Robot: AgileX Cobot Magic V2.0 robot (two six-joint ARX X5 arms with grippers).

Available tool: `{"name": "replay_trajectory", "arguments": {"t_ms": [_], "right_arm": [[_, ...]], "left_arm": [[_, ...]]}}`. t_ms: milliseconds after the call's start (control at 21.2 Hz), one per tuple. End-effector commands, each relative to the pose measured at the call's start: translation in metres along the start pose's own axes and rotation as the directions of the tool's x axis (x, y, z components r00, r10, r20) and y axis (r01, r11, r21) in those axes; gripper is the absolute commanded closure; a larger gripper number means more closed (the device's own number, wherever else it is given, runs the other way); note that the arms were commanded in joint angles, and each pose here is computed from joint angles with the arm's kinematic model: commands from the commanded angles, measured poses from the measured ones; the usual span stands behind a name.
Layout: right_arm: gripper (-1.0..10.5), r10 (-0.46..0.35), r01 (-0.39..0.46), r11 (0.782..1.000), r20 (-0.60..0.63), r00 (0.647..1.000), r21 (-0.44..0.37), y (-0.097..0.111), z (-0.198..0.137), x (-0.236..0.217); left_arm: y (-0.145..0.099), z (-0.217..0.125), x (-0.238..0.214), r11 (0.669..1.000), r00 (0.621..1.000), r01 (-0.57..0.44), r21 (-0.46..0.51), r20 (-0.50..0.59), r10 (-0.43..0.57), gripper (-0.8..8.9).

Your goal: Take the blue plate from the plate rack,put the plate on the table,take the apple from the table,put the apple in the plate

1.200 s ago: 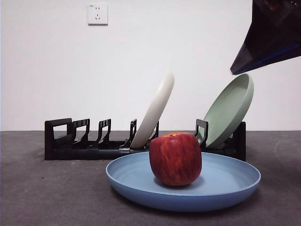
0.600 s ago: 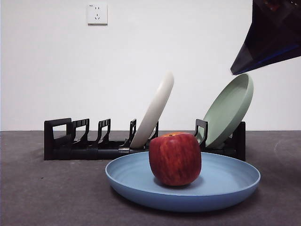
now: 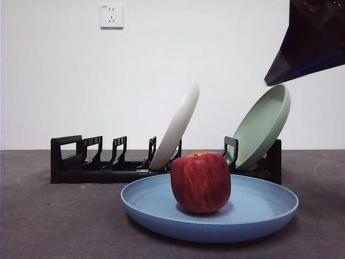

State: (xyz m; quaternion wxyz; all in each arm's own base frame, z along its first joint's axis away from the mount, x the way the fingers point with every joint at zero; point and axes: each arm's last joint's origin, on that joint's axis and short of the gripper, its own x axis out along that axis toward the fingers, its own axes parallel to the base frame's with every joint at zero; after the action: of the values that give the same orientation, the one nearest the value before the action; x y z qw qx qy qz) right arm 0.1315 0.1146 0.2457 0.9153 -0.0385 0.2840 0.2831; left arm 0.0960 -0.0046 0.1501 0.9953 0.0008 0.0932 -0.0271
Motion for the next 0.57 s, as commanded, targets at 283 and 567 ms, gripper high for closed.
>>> {"name": "replay_trajectory", "arguments": {"t_ms": [283,567], "right_arm": [[9.6,-0.156,0.156,0.988,0.15,0.976,0.01,-0.038,-0.004,-0.037],[9.6,-0.287,0.255,0.957,0.363,0.886,0.134,-0.066,-0.054,-0.058]], "left_arm": [[0.001,-0.004,0.001,1.0,1.0,-0.01,-0.009,-0.012,0.01,8.14],[0.001,-0.004,0.001,1.0,1.0,-0.009,-0.009,-0.012,0.009,8.14]]}}
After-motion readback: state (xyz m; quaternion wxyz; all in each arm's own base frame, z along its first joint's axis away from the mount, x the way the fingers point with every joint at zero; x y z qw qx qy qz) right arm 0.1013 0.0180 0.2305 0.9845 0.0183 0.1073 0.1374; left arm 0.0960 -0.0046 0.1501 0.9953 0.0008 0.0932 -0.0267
